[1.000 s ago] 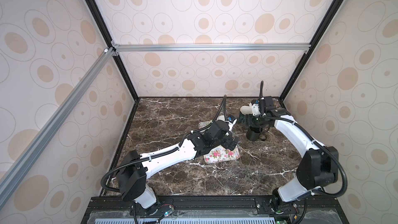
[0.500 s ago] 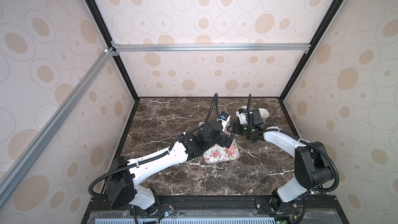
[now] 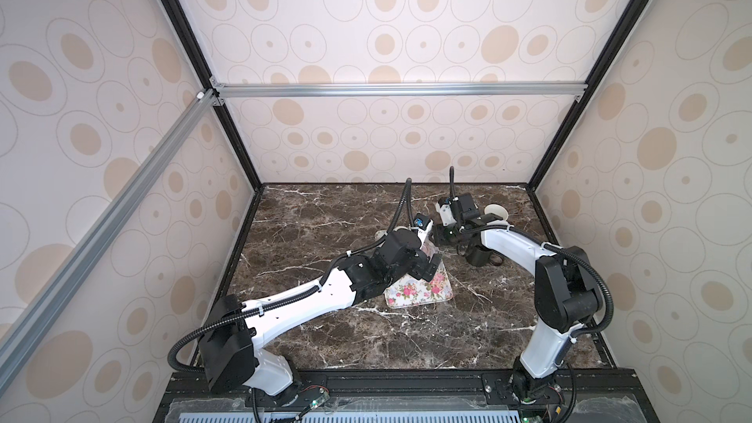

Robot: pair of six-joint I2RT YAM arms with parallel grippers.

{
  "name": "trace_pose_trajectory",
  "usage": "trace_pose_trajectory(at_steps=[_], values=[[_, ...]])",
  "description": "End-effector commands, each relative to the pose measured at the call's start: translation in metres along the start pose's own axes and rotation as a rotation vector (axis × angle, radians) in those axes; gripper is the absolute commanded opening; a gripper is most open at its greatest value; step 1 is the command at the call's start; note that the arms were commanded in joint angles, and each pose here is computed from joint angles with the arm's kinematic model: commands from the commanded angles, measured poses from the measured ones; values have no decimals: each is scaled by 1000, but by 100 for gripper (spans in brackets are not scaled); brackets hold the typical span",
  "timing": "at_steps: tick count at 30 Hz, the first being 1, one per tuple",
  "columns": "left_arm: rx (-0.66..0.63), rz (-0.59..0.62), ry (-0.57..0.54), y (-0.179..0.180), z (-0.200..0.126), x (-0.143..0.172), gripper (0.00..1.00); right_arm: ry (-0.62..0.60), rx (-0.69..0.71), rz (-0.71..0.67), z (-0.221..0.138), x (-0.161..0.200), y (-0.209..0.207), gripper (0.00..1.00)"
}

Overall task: Turn the mug right side up
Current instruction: Pick up the mug from the tray.

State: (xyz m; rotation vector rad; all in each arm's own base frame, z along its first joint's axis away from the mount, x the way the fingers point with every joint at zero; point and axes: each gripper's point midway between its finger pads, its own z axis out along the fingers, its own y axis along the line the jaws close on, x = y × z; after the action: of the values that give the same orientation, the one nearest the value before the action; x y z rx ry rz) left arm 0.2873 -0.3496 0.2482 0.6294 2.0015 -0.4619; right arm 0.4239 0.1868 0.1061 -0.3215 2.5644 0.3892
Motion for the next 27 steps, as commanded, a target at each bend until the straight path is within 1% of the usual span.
trace_pose_trajectory(at_steps=[1, 3, 8, 15, 17, 19, 22, 25, 27], values=[[-11, 6, 1, 4, -1, -4, 98, 97, 36, -84, 5, 13, -5, 38], [-9, 10, 10, 3, 1, -3, 98, 123, 48, -108, 7, 11, -7, 38], [-6, 13, 6, 3, 0, -3, 98, 170, 23, -144, 12, 7, -2, 37], [-15, 23, 12, 5, -1, -1, 98, 218, 80, -193, 27, 8, -10, 38], [-16, 25, 14, 5, -2, 0, 98, 228, 82, -197, 30, 8, -10, 36], [-19, 24, 14, 6, -2, 0, 98, 224, 82, -205, 34, 6, -7, 33], [-20, 19, 16, 6, 0, 1, 98, 211, 92, -231, 37, 2, -4, 31], [-16, 18, 21, 5, 1, 2, 98, 221, 110, -254, 40, 0, -2, 27], [-17, 18, 25, 4, 3, 3, 98, 225, 112, -270, 43, -2, 1, 26]])
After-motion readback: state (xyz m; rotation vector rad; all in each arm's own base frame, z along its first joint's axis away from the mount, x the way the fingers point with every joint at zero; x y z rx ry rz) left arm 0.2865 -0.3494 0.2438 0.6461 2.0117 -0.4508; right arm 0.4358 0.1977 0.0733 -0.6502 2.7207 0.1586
